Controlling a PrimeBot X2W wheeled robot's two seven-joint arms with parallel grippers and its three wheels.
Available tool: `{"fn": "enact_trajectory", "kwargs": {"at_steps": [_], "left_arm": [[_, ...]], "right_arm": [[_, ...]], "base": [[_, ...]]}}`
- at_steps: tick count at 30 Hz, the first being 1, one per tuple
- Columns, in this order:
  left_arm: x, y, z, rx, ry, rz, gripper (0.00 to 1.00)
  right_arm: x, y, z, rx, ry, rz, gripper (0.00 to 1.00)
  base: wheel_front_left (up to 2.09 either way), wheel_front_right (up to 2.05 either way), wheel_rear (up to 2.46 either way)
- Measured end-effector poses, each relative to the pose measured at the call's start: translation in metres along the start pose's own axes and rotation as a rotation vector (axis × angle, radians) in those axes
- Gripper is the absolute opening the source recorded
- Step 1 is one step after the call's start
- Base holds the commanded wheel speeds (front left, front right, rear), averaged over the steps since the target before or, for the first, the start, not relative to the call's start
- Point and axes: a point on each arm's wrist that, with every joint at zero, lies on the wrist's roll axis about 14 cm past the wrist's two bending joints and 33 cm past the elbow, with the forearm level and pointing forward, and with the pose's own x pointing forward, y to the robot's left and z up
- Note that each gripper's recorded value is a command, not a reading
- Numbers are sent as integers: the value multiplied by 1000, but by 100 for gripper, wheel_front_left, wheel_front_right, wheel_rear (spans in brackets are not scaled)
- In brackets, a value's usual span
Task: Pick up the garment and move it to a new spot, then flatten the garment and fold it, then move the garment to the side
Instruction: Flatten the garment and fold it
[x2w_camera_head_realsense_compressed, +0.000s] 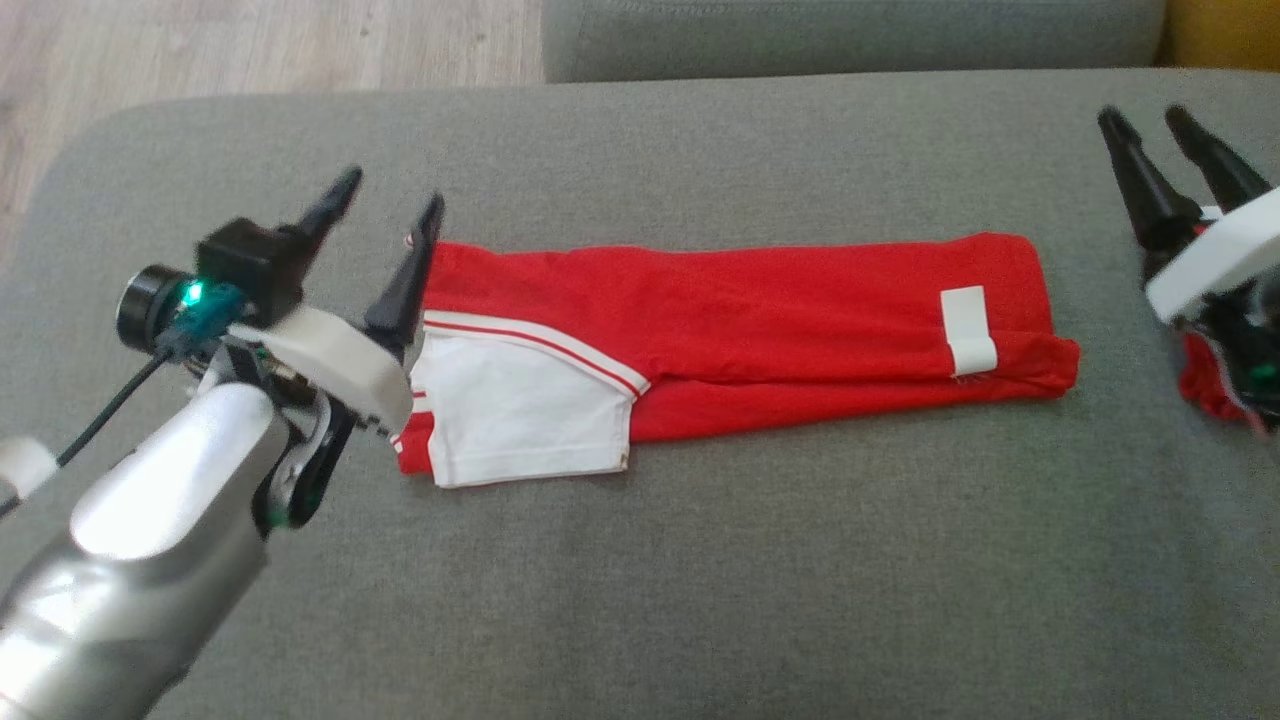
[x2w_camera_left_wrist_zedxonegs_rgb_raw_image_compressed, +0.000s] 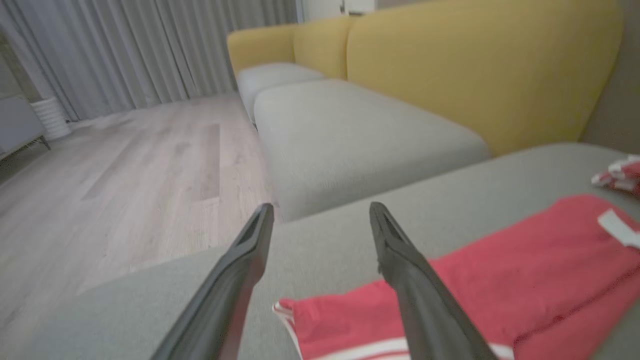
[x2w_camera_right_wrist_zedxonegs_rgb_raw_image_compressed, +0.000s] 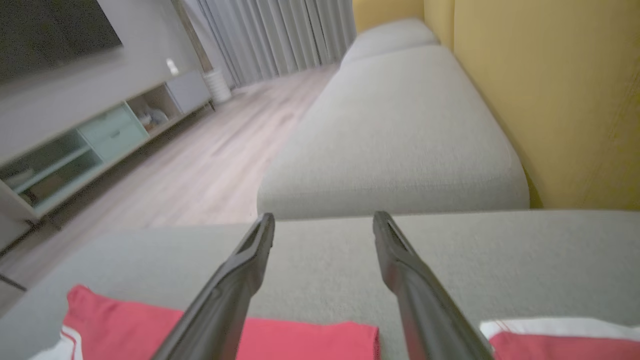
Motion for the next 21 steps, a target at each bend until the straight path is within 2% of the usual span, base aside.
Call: {"fn": "enact_trajectory", "kwargs": {"at_steps": [5, 13, 17, 21], "left_arm": [[0, 0, 38, -135, -202, 92, 100], [-26, 14, 24, -287, -260, 272, 100], [-38, 7, 5, -326, -244, 301, 100], [-58, 6, -23, -398, -216, 363, 100]], "right_arm": [[1, 28, 25, 14, -201, 34, 100], [-11, 52, 20, 42, -340, 0, 100], [-26, 55, -4, 77, -345, -49, 100], [-49, 60, -53, 93, -276, -110, 100]], "base": [[0, 0, 0], [0, 0, 0], [0, 0, 0], [0, 0, 0]]}}
